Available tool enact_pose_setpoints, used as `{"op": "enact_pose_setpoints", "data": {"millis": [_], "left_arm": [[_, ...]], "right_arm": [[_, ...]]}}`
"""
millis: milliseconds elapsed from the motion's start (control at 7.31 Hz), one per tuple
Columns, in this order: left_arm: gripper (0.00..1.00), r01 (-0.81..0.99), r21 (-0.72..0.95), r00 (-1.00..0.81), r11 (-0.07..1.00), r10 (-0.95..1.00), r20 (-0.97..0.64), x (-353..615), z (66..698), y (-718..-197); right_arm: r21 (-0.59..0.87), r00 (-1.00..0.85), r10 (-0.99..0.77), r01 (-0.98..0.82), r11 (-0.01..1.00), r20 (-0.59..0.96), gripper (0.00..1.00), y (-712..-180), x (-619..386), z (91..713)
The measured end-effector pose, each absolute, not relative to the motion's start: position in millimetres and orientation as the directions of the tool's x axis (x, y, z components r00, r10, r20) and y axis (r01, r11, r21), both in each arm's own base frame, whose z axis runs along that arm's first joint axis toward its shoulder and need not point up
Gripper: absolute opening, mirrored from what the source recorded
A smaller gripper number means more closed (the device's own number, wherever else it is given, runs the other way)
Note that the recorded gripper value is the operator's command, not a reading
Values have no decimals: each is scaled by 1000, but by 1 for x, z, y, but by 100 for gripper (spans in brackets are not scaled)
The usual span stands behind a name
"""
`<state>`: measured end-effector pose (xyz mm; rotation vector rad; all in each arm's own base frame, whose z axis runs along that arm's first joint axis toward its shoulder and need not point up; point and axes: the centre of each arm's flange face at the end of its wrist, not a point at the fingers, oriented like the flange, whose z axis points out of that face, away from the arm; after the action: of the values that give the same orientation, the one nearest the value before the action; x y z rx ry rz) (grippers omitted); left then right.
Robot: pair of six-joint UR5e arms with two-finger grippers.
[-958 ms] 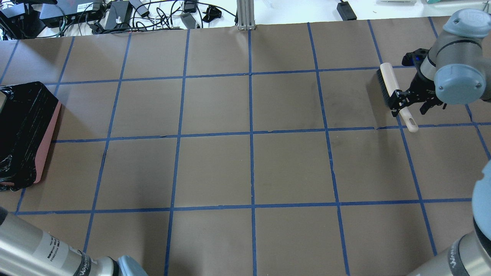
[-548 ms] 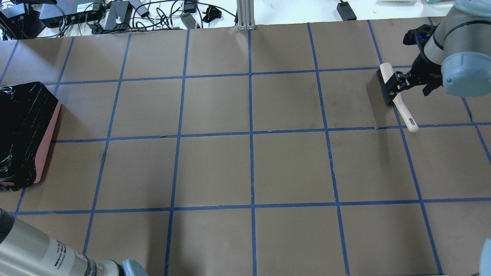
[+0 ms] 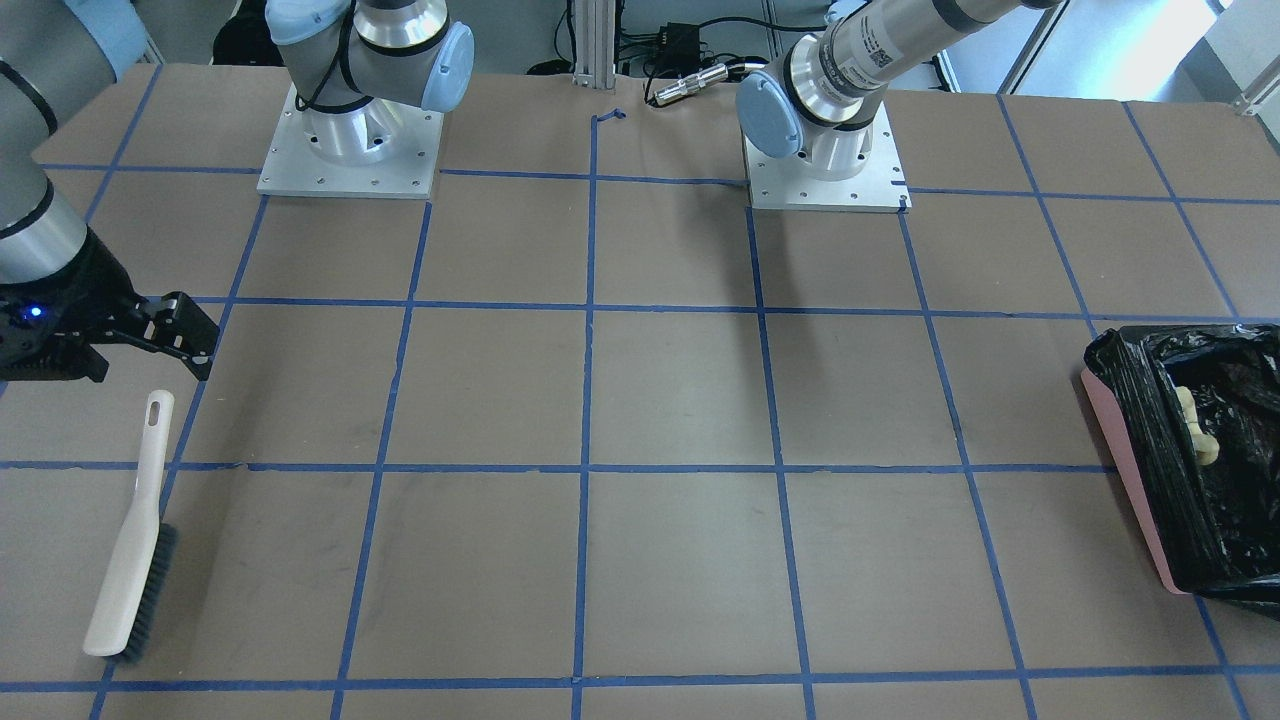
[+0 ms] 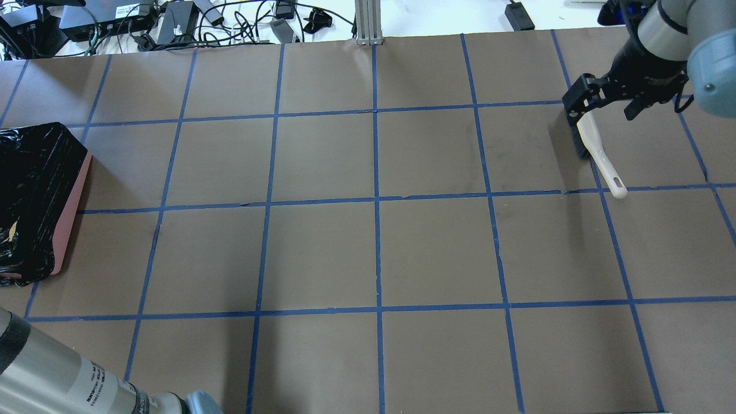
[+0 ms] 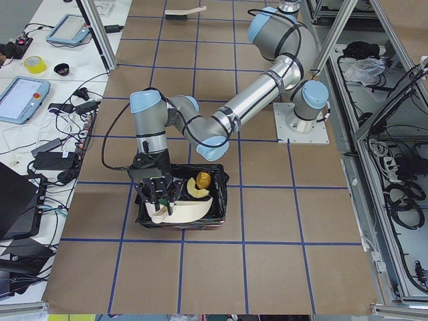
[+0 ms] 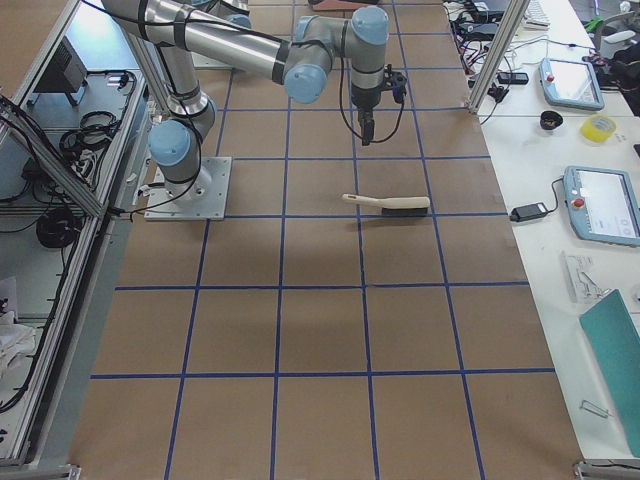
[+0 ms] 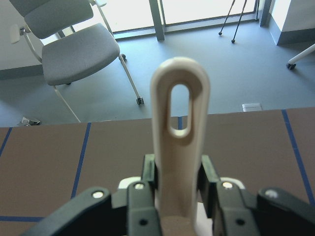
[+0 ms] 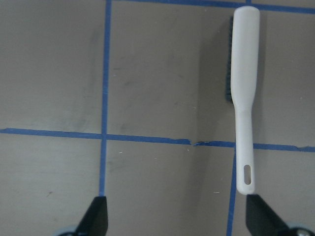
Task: Sweep and dump trash into bin
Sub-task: 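Release the brush and raise the right gripper away from it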
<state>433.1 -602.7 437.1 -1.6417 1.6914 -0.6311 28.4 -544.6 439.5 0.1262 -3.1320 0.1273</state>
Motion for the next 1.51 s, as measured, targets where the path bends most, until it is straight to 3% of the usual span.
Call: {"op": "enact_pose_setpoints", "data": {"millis": [548, 958, 1506], "left_arm": [[0, -623, -775, 18, 108, -988, -153, 398, 437, -615], [0, -571, -813, 34, 117, -986, -165, 379, 426, -621], [0, -516, -845, 112, 138, -968, -226, 377, 416, -611]], "right_arm": [[-66, -997, -76, -76, 995, -1, 100, -543, 100, 486], [-143, -997, -73, -75, 987, 20, 100, -542, 102, 526], [-151, -994, 108, 107, 983, -1, 100, -540, 103, 535]]}}
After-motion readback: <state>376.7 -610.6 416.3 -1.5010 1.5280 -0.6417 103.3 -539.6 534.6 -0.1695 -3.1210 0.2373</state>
